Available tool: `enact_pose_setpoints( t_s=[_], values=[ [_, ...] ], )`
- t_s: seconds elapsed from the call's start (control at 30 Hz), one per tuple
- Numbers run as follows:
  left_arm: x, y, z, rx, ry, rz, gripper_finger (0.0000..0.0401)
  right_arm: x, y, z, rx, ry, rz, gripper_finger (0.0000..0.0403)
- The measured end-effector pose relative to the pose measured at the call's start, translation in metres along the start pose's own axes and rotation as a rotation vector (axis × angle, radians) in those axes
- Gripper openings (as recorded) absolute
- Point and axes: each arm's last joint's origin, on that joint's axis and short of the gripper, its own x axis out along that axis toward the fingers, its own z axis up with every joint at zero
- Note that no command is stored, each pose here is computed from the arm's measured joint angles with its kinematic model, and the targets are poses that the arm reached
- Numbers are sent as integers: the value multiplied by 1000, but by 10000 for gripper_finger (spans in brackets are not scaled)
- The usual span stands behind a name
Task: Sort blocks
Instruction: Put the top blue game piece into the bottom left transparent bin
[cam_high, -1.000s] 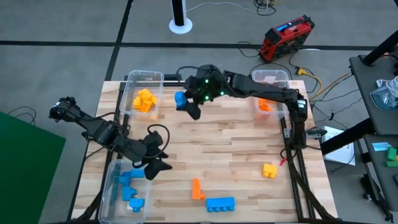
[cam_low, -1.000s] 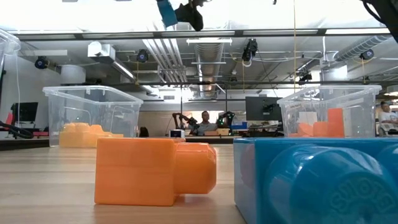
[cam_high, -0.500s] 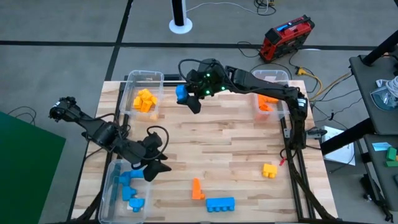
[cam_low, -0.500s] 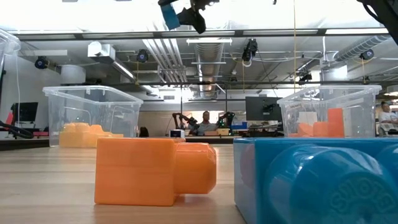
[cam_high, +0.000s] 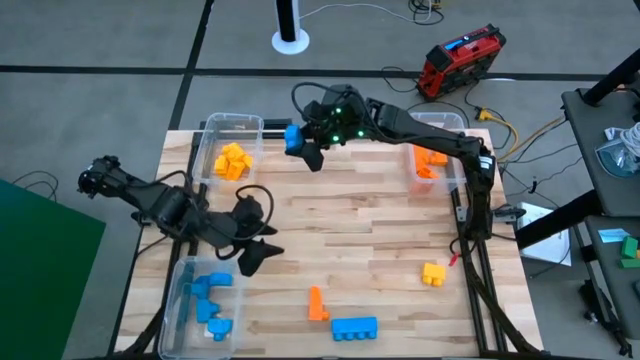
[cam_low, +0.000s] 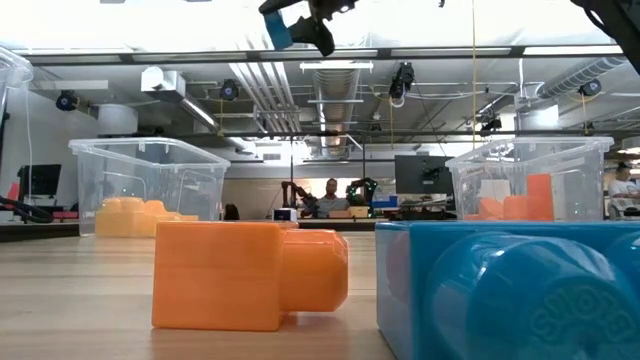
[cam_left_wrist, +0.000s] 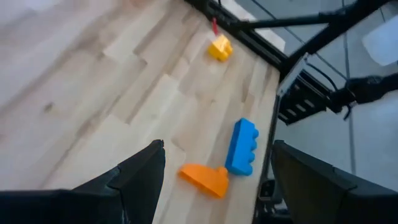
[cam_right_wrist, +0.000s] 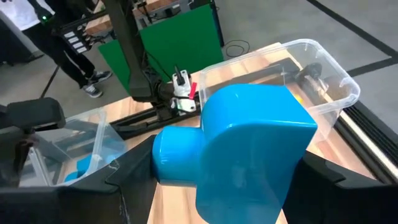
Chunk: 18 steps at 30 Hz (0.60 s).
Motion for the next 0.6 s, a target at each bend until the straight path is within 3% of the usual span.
enact_pose_setpoints(
  t_s=[0.6],
  values=[
    [1,1,2,28,-47,39,267,0,0,0,-1,0,0,258]
  ],
)
